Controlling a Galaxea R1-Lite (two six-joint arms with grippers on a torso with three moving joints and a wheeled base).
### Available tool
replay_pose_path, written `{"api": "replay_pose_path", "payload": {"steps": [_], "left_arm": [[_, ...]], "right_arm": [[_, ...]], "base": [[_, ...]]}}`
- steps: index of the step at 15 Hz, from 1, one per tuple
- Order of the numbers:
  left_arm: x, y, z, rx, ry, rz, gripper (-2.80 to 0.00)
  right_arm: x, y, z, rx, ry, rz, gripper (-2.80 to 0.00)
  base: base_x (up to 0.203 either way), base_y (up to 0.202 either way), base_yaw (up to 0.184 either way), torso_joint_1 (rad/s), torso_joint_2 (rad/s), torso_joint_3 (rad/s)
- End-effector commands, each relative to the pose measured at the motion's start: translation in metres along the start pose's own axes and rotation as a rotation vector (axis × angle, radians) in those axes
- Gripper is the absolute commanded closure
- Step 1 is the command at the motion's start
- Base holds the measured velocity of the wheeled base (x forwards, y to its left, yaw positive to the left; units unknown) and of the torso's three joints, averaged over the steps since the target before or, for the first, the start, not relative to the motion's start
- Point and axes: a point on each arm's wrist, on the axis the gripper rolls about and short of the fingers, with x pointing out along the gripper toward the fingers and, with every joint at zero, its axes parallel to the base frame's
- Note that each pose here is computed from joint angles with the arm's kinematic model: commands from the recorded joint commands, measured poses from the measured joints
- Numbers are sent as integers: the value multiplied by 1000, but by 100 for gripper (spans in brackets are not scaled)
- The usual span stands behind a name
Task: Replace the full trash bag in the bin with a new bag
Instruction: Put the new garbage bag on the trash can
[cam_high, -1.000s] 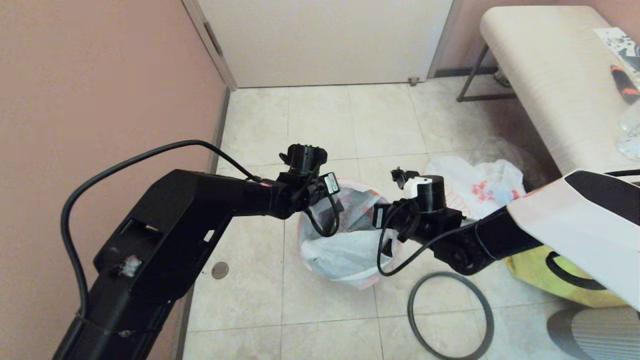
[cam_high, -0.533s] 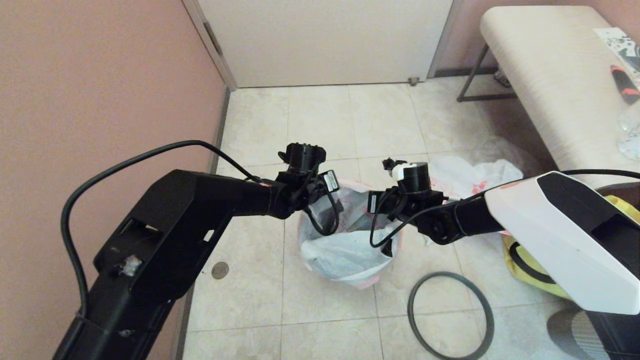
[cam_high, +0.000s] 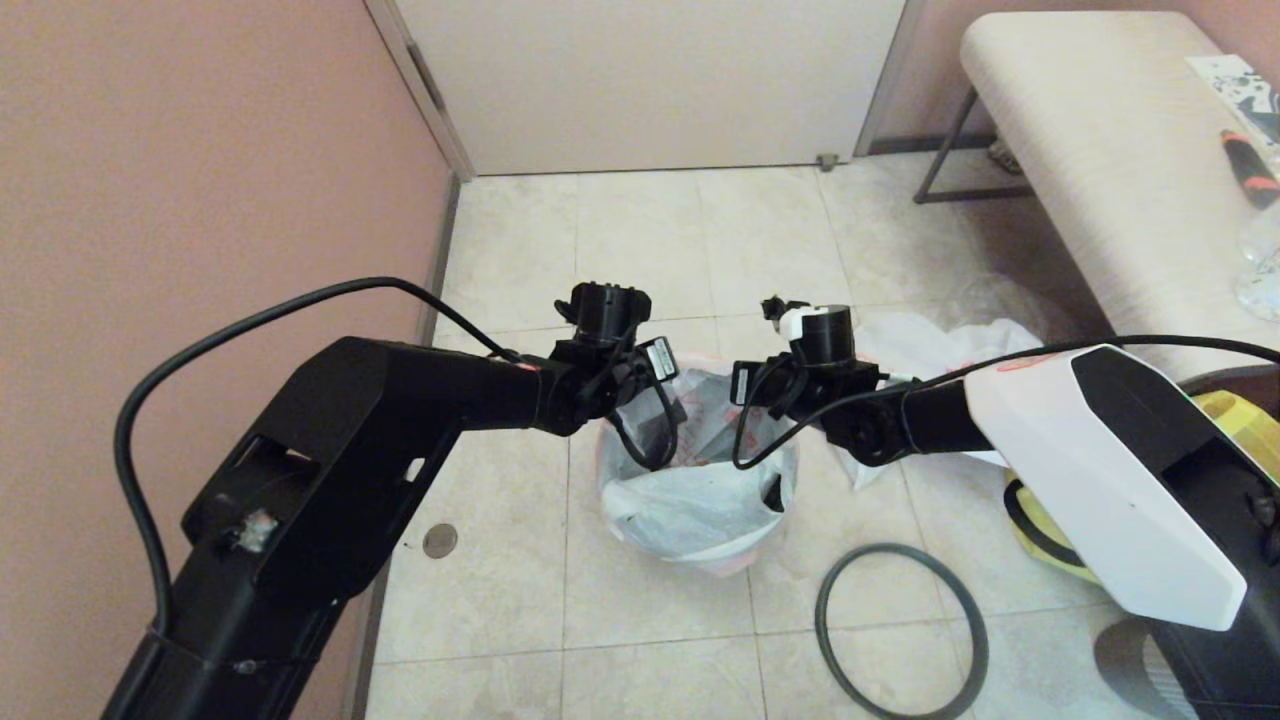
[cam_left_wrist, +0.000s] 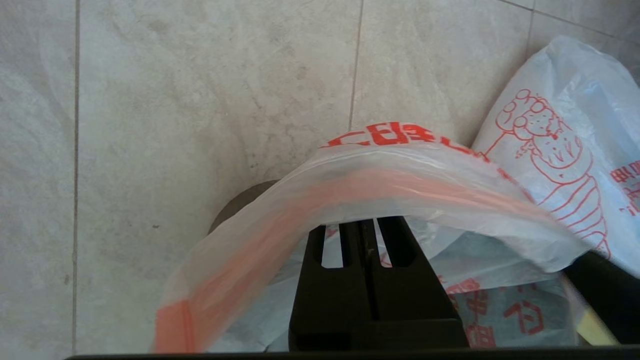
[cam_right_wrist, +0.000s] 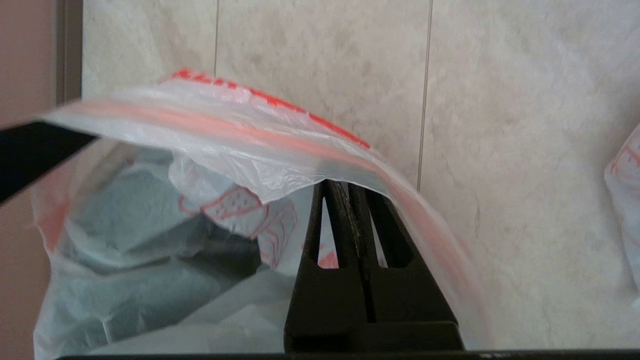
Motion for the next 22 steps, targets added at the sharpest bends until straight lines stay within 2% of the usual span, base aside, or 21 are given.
{"api": "replay_pose_path", "payload": {"steps": [1, 5, 8, 10, 12, 14, 17, 19, 20, 21, 22], "left_arm": [[1, 0, -1, -1, 1, 3, 0], [10, 5, -14, 14, 21, 17, 0], [17, 18, -9, 26, -14, 26, 0], [22, 21, -16, 32, 1, 33, 0], [30, 26, -28, 74, 25, 44, 0], [33, 33, -29, 74, 37, 54, 0], [28, 41, -19, 63, 87, 16, 0], [9, 33, 1, 59, 113, -11, 0], [-1, 30, 5, 62, 183, -39, 0], [-9, 28, 2, 65, 286, -76, 0], [-15, 27, -9, 71, 417, -107, 0]], "right_arm": [[3, -2, 0, 2, -7, -3, 0], [17, -16, -5, -4, -3, -29, 0], [19, -30, -5, 3, -6, -53, 0], [21, -37, -9, 7, 6, -68, 0], [24, -42, -19, 6, 36, -80, 0], [21, -43, -24, 7, 61, -86, 0], [2, -37, -7, 7, 56, -79, 0], [-18, -26, 18, 7, 27, -63, 0], [-31, -20, 32, 6, 28, -57, 0], [-42, -13, 40, 9, 45, -46, 0], [-52, -5, 39, 23, 100, -6, 0]], "base": [[0, 0, 0, 0, 0, 0], [0, 0, 0, 0, 0, 0], [0, 0, 0, 0, 0, 0], [0, 0, 0, 0, 0, 0], [0, 0, 0, 0, 0, 0], [0, 0, 0, 0, 0, 0], [0, 0, 0, 0, 0, 0], [0, 0, 0, 0, 0, 0], [0, 0, 0, 0, 0, 0], [0, 0, 0, 0, 0, 0], [0, 0, 0, 0, 0, 0]]}}
